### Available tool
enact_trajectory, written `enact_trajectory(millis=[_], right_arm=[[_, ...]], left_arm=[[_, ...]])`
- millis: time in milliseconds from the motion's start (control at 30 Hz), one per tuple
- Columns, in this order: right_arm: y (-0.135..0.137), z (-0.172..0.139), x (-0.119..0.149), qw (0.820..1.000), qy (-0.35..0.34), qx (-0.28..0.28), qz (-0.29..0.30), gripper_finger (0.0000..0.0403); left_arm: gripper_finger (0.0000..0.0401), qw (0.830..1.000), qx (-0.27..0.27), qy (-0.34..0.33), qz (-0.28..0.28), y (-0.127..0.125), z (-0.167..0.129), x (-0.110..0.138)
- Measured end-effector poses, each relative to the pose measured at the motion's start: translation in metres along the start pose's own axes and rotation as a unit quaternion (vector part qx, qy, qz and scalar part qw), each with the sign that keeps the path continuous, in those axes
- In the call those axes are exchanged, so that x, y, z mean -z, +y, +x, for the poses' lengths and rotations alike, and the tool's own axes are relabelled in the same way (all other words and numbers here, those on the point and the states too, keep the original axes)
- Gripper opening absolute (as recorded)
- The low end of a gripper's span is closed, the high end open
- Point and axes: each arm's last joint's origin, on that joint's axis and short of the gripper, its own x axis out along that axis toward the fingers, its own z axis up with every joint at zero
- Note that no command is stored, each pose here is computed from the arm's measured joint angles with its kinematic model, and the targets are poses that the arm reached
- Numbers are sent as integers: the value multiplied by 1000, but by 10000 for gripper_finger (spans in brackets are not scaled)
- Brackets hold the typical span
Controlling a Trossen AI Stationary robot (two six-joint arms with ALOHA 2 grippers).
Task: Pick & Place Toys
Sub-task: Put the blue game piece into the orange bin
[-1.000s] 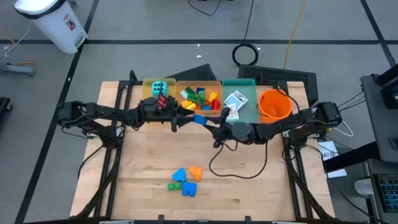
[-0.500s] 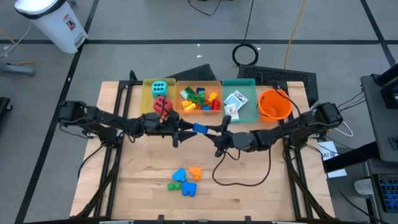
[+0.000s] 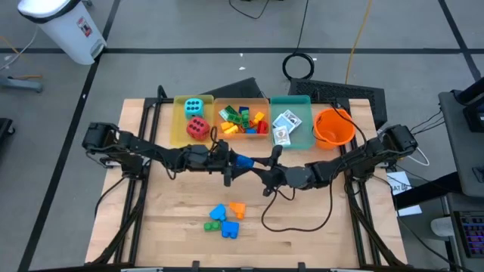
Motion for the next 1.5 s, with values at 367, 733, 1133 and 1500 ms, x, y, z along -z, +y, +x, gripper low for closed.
enact_trajectory(millis=[367,733,1133,1500], right_arm=[[-1,0,2,999,25,30,-22,95],[-7,5,7,995,15,-25,96,132],[-12,20,44,968,108,-147,173,228],[-40,25,60,979,130,-34,153,244]], left_arm=[[145,1000,-3,2,-12,15,2,-9],[91,998,-6,14,67,51,-2,-31],[90,984,-110,-74,122,111,-21,-85],[90,982,-162,-9,95,138,-33,-83]])
